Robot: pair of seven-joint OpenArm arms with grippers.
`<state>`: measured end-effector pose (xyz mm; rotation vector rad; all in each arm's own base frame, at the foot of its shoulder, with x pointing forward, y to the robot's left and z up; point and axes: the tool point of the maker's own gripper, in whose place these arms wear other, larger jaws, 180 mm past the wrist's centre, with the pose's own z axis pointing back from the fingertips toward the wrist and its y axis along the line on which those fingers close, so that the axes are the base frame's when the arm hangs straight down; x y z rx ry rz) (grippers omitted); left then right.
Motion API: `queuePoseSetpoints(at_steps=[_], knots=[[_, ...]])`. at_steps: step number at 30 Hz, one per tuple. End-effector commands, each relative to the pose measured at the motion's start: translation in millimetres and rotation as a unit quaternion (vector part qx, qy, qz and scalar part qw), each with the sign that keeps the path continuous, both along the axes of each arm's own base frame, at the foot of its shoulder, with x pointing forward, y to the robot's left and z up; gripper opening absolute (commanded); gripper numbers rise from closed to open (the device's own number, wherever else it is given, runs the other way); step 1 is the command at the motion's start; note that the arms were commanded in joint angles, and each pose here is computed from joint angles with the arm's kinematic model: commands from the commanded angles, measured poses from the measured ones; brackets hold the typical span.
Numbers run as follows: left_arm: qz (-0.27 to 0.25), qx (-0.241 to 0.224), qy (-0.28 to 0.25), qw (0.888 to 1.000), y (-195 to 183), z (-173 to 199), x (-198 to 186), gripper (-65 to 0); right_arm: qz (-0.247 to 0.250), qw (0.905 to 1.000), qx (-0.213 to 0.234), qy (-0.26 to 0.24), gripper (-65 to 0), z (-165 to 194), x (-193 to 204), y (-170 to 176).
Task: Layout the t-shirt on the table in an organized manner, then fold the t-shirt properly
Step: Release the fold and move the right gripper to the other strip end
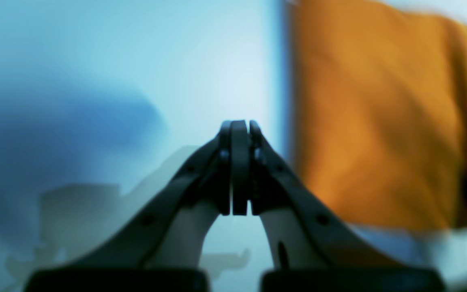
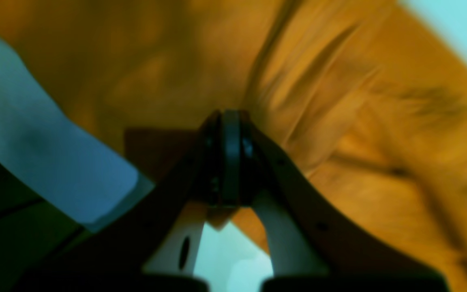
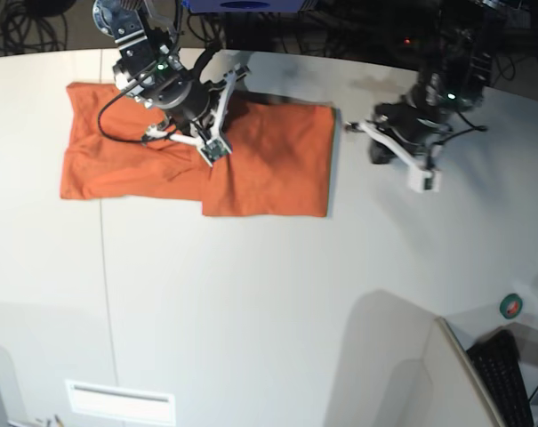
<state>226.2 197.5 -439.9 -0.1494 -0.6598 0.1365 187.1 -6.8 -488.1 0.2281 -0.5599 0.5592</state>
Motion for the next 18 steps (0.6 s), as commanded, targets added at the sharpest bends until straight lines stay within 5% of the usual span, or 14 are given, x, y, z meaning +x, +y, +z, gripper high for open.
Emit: queuePoseSetpoints(at_steps=[1, 9, 16, 18], knots=[[0.012, 0.003, -0.015, 1.000, 12.7, 7.9, 4.0, -65.0, -0.010, 0.9998, 0.003, -0.016, -65.0, 4.7, 11.1, -3.3], [0.101, 0.038, -0.013, 0.994, 82.7, 6.6, -0.3, -65.0, -0.093, 0.9921, -0.007, -0.084, -65.0, 47.7, 41.4, -57.0], [0.127, 0.045, -0.018, 0.991, 102.5, 7.2, 6.2, -65.0, -0.250, 0.9614, -0.032, -0.111, -65.0, 71.7, 70.8, -145.9], [0.127, 0.044, -0.017, 0.991, 102.9, 6.2, 6.8, -65.0, -0.291, 0.9526, -0.026, -0.085, -47.3, 70.8, 70.3, -166.9]])
